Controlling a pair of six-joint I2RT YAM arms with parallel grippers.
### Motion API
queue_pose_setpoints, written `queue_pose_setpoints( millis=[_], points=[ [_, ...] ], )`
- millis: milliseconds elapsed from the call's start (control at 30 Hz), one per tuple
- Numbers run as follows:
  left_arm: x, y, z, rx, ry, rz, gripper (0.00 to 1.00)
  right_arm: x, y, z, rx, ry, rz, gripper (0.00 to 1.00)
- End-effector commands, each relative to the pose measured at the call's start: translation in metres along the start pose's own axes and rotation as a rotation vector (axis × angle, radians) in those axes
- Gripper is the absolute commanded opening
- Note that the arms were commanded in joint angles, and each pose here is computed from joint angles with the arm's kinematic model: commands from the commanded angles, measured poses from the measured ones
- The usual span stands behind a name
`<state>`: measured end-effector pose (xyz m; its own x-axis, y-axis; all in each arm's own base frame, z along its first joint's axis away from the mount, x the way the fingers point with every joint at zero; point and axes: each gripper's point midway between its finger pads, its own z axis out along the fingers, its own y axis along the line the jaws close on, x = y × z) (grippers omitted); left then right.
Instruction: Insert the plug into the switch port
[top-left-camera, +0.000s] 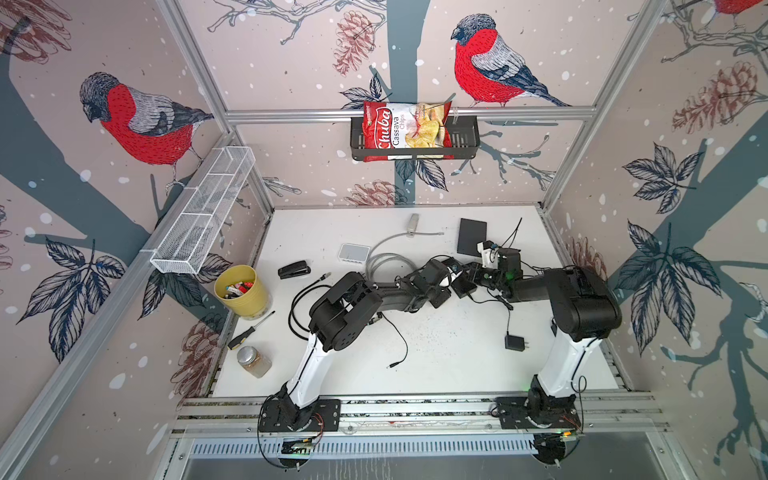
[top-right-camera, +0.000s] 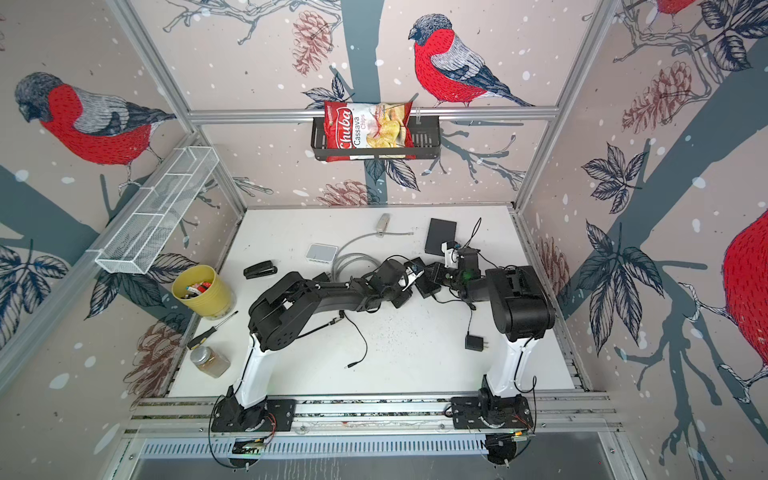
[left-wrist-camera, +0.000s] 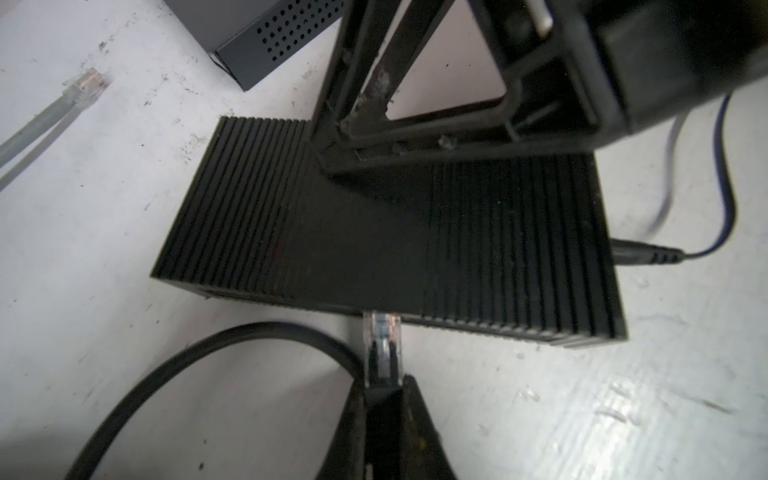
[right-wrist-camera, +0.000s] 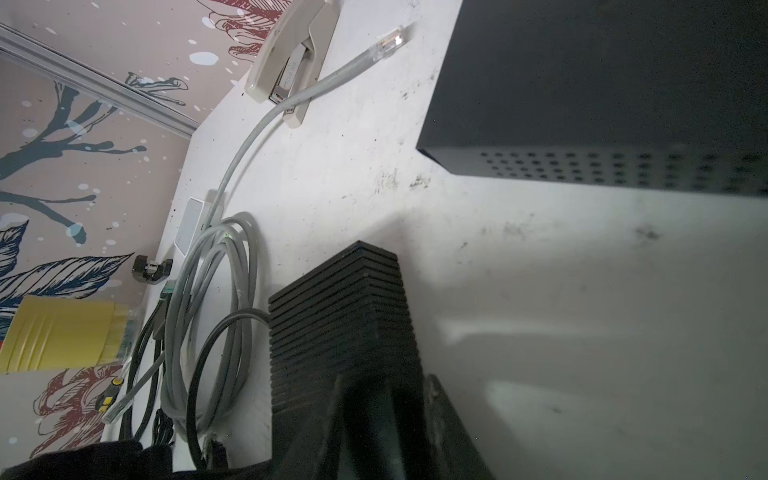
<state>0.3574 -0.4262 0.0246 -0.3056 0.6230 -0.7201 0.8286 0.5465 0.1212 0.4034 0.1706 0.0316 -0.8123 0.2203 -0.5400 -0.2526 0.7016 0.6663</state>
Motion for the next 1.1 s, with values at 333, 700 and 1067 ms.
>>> queue_pose_setpoints(
  millis=[333,700,1067],
  points=[
    [-0.048,-0.013,0.006,0.106,-0.134,0.125,0.04,0.072,0.046,-0.011,-0.189,0.307,0.102,0.31],
    [-0.034,-0.019,0.011,0.163,0.018,0.240,0.03,0.064,0.055,-0.013,-0.238,0.246,0.083,0.30],
    [-0.029,-0.013,0.011,0.143,0.076,0.280,0.02,0.056,0.057,-0.022,-0.240,0.182,0.068,0.29]
  ],
)
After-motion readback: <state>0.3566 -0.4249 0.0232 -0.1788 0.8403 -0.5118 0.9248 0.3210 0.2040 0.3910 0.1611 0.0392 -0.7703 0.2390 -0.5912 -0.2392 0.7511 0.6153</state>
